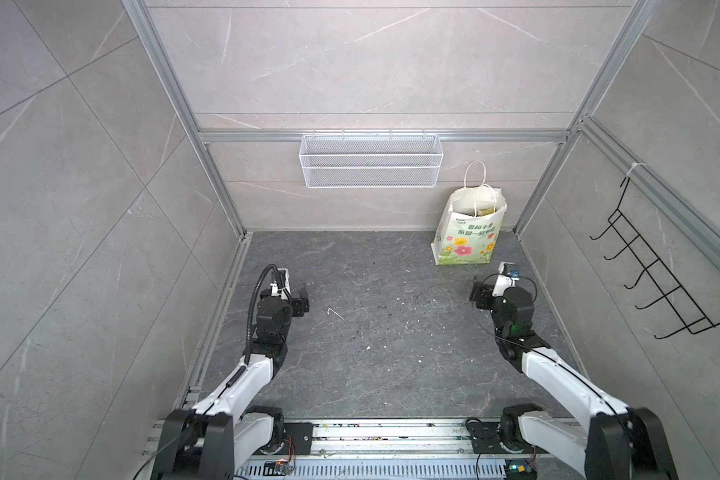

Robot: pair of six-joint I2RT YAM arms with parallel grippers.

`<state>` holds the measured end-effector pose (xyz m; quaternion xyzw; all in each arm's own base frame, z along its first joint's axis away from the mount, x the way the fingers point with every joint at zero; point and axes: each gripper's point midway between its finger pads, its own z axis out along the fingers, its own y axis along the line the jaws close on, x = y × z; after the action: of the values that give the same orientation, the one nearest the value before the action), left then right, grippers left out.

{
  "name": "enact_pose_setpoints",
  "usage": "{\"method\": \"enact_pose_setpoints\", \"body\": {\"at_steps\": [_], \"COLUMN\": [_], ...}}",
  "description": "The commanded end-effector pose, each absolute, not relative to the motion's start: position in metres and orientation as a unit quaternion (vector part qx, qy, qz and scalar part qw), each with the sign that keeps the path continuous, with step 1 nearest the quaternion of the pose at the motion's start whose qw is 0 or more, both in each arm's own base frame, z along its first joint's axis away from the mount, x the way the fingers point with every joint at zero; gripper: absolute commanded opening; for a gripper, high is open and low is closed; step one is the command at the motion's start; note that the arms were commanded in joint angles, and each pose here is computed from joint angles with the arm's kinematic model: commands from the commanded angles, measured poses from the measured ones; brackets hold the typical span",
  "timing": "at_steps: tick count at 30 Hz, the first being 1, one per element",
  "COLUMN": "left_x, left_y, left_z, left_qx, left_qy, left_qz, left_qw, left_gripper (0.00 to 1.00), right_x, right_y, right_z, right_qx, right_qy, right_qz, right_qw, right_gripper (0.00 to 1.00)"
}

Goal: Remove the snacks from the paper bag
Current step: 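Reach both grippers toward the flowered paper bag near the back wall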

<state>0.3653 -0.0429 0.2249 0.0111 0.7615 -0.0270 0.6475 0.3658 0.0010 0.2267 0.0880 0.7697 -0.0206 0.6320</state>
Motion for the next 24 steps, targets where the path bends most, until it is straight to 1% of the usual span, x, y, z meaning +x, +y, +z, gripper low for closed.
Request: {"method": "enact_pose_setpoints", "body": {"at_steps": [1, 4, 5, 8, 10, 12, 14, 16, 20, 24], "left_x": [0.382, 0.414, 0.426, 0.456, 0.469, 0.482, 0.491, 0.499, 0.515, 0.533], "left_y": [-0.078, -0.135, -0.158, -0.221, -0.261, -0.297, -0.326, -0.347, -0.374, -0.383], "left_z": [0.266, 0.287, 0.288, 0.287, 0.278, 0.268, 0.264, 0.258, 0.244, 0.229], "left_qx": [0.015, 0.078, 0.106, 0.162, 0.197, 0.221, 0.246, 0.255, 0.251, 0.229], "left_qy": [0.763, 0.774, 0.778, 0.78, 0.785, 0.794, 0.796, 0.798, 0.801, 0.811], "left_qz": [-0.088, -0.119, -0.129, -0.152, -0.181, -0.198, -0.211, -0.216, -0.244, -0.251], "left_qw": [0.641, 0.616, 0.606, 0.585, 0.559, 0.531, 0.511, 0.501, 0.485, 0.477], "left_gripper": [0.67, 0.58, 0.57, 0.55, 0.55, 0.54, 0.53, 0.52, 0.48, 0.46], "right_x": [0.367, 0.395, 0.404, 0.42, 0.428, 0.436, 0.441, 0.445, 0.458, 0.478], "right_y": [-0.014, -0.01, -0.012, -0.032, -0.048, -0.064, -0.078, -0.091, -0.111, -0.12], "right_z": [0.211, 0.215, 0.218, 0.227, 0.228, 0.223, 0.216, 0.208, 0.198, 0.195], "right_qx": [0.141, 0.145, 0.154, 0.198, 0.225, 0.241, 0.253, 0.264, 0.262, 0.241], "right_qy": [0.819, 0.835, 0.833, 0.813, 0.803, 0.801, 0.806, 0.808, 0.82, 0.836], "right_qz": [-0.036, 0.01, 0.026, 0.046, 0.059, 0.067, 0.074, 0.08, 0.073, 0.075], "right_qw": [0.555, 0.531, 0.531, 0.545, 0.548, 0.544, 0.53, 0.52, 0.504, 0.487], "right_gripper": [0.83, 0.71, 0.66, 0.54, 0.5, 0.38, 0.34, 0.27, 0.25, 0.25]}}
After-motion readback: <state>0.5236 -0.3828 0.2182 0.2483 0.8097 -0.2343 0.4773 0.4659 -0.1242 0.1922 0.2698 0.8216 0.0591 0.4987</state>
